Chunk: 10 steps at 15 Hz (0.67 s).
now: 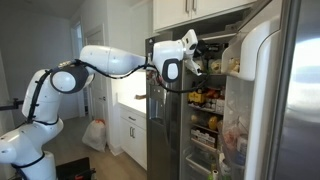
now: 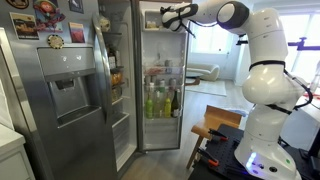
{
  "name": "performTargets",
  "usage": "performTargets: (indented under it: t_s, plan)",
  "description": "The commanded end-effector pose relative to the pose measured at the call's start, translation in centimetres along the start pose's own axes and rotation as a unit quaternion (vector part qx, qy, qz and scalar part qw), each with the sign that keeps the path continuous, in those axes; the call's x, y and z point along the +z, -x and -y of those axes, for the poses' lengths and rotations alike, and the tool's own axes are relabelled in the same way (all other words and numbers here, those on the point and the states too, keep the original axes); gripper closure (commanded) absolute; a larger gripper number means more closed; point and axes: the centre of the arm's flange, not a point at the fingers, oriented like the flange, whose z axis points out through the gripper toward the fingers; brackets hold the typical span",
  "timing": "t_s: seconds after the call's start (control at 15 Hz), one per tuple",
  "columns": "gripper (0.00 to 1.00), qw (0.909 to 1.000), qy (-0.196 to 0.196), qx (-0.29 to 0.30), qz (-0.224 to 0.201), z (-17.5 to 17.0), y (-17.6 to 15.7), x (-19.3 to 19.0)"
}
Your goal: Open the lid of the top compartment of the fridge's side holder.
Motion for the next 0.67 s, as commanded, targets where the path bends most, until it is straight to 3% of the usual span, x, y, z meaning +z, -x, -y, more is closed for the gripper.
performTargets:
  t_s: [0.0,0.6]
  plan:
    - [1.00,0.9997,0.006,0.013,-0.020,-1.20,-1.60,2.22]
    - [1.00,0.9997,0.012,0.018,-0.013,-1.95,-1.53,3.06]
